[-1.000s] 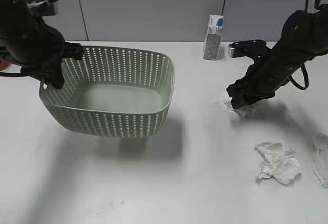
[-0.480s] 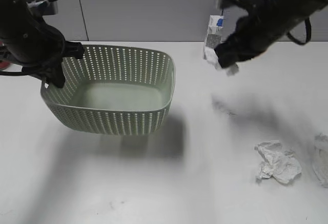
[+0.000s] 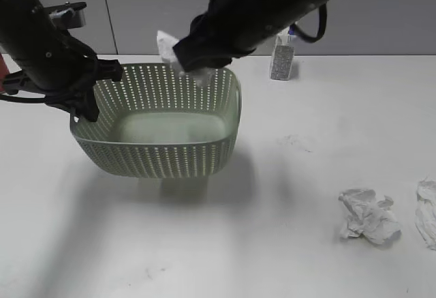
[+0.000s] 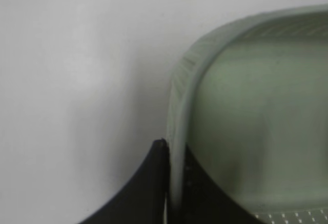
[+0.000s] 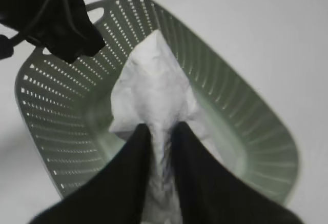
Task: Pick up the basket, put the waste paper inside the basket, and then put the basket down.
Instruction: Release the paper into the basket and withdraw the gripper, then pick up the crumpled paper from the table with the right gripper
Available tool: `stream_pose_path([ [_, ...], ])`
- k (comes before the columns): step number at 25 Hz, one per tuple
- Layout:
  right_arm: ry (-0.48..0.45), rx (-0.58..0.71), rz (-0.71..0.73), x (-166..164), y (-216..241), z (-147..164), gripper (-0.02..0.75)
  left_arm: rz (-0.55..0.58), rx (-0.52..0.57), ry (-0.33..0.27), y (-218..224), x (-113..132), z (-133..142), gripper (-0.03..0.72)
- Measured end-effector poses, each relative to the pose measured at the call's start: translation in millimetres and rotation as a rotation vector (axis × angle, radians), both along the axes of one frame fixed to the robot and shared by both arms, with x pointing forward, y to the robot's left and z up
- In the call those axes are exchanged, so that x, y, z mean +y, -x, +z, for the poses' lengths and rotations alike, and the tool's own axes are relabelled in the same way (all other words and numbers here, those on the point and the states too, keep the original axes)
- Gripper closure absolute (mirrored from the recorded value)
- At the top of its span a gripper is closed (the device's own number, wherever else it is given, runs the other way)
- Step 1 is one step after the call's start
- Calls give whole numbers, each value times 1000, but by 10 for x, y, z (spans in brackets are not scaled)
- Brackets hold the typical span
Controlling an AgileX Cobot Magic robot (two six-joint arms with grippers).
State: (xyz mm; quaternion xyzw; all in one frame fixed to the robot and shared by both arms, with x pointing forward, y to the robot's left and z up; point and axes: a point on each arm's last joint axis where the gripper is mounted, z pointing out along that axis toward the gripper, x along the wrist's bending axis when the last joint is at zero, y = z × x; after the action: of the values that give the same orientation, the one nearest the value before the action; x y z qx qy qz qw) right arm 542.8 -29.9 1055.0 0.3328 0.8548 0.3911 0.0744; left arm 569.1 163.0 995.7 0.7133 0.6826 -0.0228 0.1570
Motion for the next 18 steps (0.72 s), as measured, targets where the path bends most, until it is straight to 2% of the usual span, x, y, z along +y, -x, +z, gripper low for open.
stream_pose_path([
  [4, 20, 39, -18, 71, -54, -206, 209, 0, 0, 0, -2, -1, -3, 685],
  [5, 26, 34, -39, 44, -83, -200, 147, 0, 1, 0, -3, -1, -7, 685],
  [8, 36, 66, -164, -99, -228, -84, 109, 1, 2, 1, -3, -2, -10, 685],
  [10, 82, 68, -225, -320, -350, 41, 108, 1, 2, 1, -3, -2, -10, 685],
  [13, 138, 122, -357, -877, -541, 144, 109, 1, 3, 1, -2, -2, -10, 685],
  [16, 220, 254, -496, -1523, -625, -19, 112, 0, 2, -2, -3, 0, -11, 685],
  [18, 267, 373, -587, -1933, -580, -309, 117, -1, 2, -2, -3, 0, -11, 685],
])
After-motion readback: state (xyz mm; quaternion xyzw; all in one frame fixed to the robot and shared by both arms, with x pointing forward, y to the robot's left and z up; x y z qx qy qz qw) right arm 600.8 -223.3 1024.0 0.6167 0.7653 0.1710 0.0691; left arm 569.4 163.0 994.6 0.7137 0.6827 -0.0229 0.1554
